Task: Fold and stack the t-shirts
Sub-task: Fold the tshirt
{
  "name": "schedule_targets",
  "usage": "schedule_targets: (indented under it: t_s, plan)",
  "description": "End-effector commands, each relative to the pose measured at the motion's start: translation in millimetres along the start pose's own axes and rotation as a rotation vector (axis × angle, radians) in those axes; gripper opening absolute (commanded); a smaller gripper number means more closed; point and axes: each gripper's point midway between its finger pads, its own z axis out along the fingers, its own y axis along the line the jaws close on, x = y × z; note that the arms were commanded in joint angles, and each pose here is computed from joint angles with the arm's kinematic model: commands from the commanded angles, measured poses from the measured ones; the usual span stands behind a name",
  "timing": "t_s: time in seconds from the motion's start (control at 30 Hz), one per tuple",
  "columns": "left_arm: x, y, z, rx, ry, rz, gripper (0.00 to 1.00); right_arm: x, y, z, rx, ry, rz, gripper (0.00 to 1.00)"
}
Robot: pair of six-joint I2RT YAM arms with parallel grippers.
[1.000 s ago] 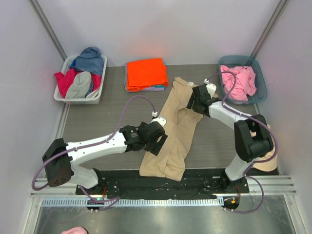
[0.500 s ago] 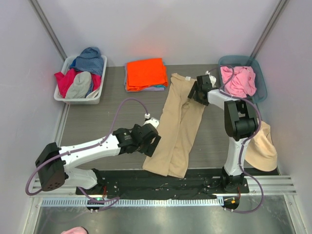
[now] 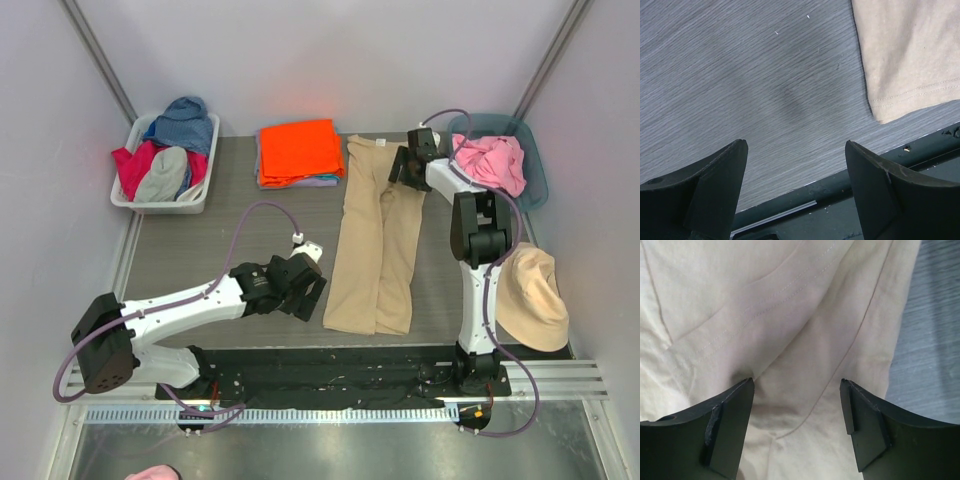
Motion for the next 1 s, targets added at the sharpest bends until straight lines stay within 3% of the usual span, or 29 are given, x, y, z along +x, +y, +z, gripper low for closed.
schedule_targets:
  t_s: [0.0,0.07,0.23,0.37,0.57,0.6,0.97]
  plan:
    - [-17.5,-5.3,-7.7,0.027,-0.05,-0.026,0.83,-49.1,15.4,-69.3,-0.093,-0.104,-0.005,0.77]
    - [-22.4,-8.3,-8.6,0.039,-0.062,-0.028,0.83,-64.5,19.8,-97.7,-0.128,-0.153,0.011,0.77]
    - [-24.9,-14.0,-6.9,0.058,-0.059,-0.031,0.83,-68.7,36.4,-114.5,-0.216,-0.158,-0.02,0.77]
    - [-19.4,-14.0,-6.6,0.065,-0.049,-0.039,0.82,-62.0,50.0,-77.6,-0.208,-0.098,-0.088,0.76]
    - [-5.2,-13.4,-3.9,0.08,-0.036,-0.071,0.82,-104.6,91.8,-55.8,-0.219,-0.165,-0.14,0.76]
    - [-4.0,-14.0,-2.8,0.084,-0.035,-0.08,0.82,-92.1,93.5,-36.4,-0.212,-0.136,-0.151,0.76]
    - [7.3,-17.5,7.2,0.092,-0.006,-0.104,0.82,-42.0,118.3,-4.3,-0.207,-0.085,-0.218,0.73]
